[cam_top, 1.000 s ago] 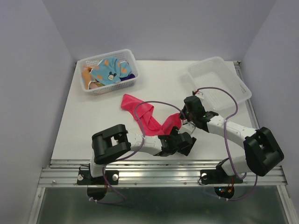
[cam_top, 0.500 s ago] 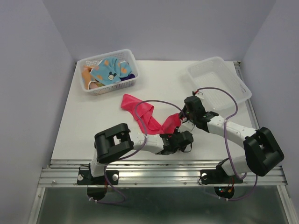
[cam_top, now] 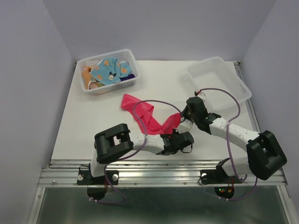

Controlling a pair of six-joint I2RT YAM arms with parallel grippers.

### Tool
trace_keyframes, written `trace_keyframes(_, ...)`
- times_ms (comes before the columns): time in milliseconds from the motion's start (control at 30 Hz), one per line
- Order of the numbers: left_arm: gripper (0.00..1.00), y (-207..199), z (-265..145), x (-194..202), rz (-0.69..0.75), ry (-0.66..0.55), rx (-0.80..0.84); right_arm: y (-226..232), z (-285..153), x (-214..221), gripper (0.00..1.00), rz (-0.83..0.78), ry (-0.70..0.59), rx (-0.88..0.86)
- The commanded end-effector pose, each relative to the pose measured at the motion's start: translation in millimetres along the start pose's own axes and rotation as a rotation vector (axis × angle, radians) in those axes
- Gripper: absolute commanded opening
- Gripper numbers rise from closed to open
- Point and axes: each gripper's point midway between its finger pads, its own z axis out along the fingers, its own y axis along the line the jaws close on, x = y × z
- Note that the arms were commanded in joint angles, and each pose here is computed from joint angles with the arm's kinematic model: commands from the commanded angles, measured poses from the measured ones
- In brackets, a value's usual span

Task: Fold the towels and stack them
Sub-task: Flatten out the crumpled towel

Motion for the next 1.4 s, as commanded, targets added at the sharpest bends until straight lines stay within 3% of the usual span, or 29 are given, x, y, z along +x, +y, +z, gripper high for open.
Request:
trace_keyframes(0,0.0,22.4,-49.4,-48.3,-0.034,-0.151,-0.031,-1.8,-9.1,-12.2,0.01,0.002,-0.056,0.0)
trace_keyframes(200,0.0,46.6,-128.4,-112.4,-0.112,-0.353,0.038,11.4,-37.3,-56.5,0.01,0.003,-0.174,-0.008)
trace_keyframes(433,0.0,89.4,-242.2,-199.3,-0.254,-0.688,0.12,56.4,-107.2,-128.6,0.01,0.004,-0.353,-0.173)
trace_keyframes(600,0.0,119.4,-316.1,-250.5,-0.25,-0.862,0.113,89.3,-169.0,-174.4,0.01,-0.046,-0.455,-0.306)
trace_keyframes(800,0.0,137.5,-399.0,-298.9,-0.249,-1.019,0.191,133.4,-277.7,-238.5,0.01,-0.088,-0.62,-0.513)
trace_keyframes(1067,0.0,126.7,-483.5,-332.6,-0.209,-1.125,0.439,171.4,-345.1,-251.5,0.01,-0.174,-0.605,-0.718)
trace_keyframes(1367,0.0,127.8,-516.1,-343.9,-0.236,-1.139,0.522,175.5,-417.5,-263.8,0.01,-0.181,-0.667,-0.84)
